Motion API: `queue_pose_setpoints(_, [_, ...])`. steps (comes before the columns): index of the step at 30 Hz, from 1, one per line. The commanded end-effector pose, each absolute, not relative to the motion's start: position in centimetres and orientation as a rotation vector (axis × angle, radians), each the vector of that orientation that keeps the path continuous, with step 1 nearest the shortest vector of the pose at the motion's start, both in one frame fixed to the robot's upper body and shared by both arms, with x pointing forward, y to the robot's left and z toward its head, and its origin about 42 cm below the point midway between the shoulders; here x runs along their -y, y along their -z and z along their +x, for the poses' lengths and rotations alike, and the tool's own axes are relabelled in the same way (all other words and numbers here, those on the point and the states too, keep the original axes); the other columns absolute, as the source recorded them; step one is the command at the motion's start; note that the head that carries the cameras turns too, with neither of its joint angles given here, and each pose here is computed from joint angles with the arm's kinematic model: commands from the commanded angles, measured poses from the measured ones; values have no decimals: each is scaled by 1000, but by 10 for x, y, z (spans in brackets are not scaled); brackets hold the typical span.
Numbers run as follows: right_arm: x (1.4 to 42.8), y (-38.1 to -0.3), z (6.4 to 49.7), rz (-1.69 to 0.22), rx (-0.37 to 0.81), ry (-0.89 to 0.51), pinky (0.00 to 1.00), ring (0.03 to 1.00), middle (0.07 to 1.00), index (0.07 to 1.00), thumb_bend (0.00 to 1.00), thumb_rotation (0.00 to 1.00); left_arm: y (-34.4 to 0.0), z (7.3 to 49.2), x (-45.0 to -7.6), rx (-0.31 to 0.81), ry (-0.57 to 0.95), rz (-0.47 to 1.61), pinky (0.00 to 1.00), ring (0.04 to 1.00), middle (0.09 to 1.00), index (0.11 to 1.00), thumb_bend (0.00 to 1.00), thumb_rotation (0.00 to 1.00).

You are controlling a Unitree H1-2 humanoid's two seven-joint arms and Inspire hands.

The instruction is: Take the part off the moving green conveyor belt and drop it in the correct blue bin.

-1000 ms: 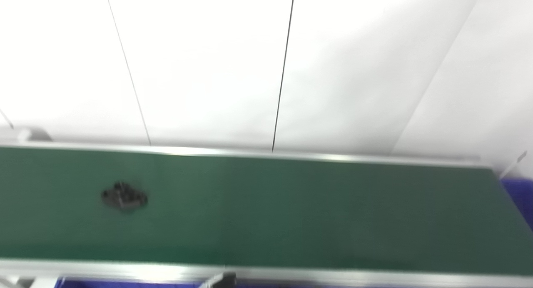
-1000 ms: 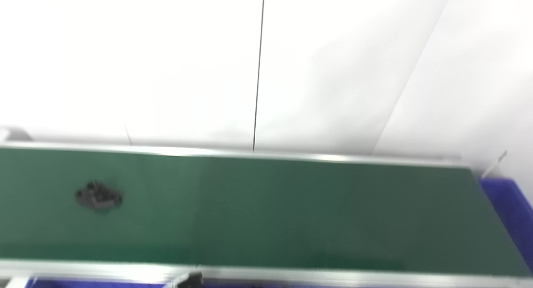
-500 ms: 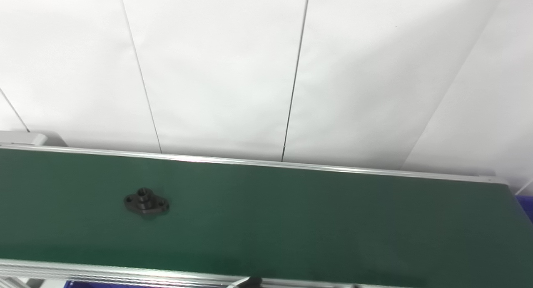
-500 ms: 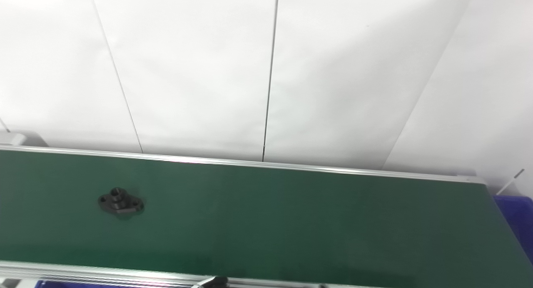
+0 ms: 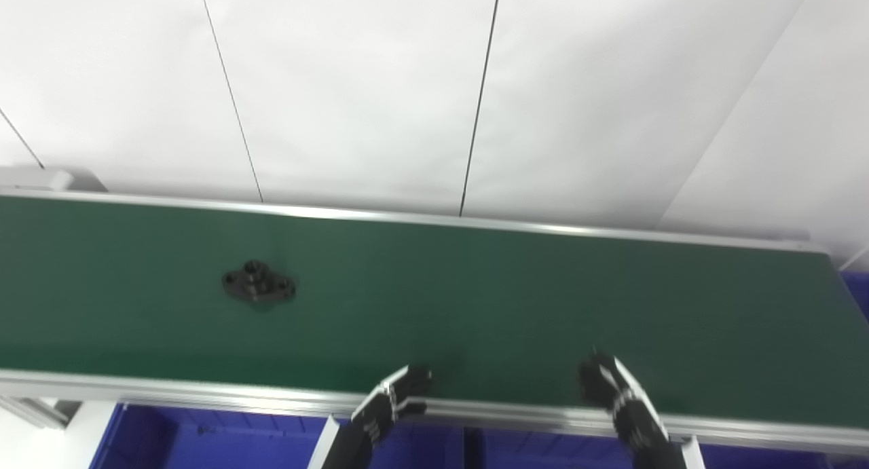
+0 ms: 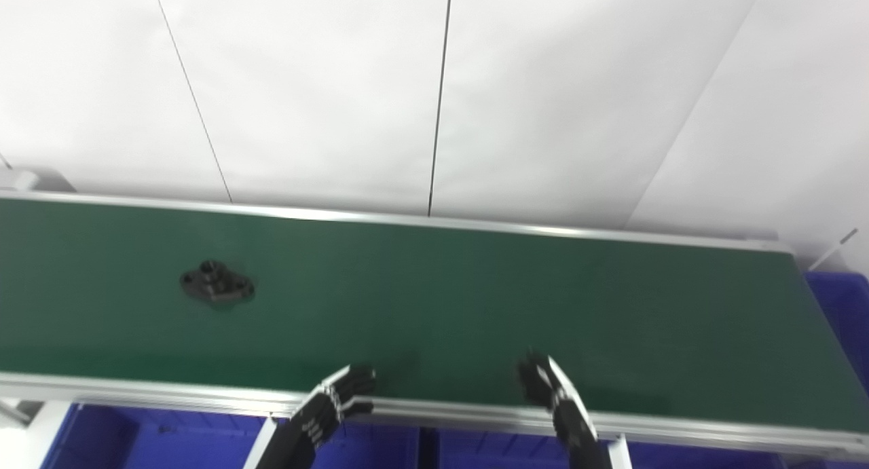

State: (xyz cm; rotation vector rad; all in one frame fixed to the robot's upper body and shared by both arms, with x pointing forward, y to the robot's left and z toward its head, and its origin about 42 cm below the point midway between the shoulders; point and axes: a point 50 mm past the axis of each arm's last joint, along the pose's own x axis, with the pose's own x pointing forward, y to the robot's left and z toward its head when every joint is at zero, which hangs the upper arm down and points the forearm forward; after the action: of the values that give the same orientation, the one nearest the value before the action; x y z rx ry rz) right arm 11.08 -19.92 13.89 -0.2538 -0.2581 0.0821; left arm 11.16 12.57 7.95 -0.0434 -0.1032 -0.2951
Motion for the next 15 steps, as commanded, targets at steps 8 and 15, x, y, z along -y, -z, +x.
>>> queue_pose_setpoints(8, [211, -159, 132, -465, 335, -91, 776, 829, 841, 832, 736, 489, -90, 112, -124, 145, 297, -61, 812, 869, 872, 867, 834, 661])
queue_pose_setpoints(15, [210, -170, 156, -534, 316, -134, 745, 826, 856, 858, 758, 520, -90, 104, -124, 135, 292, -41, 833, 885, 878, 868, 838, 703])
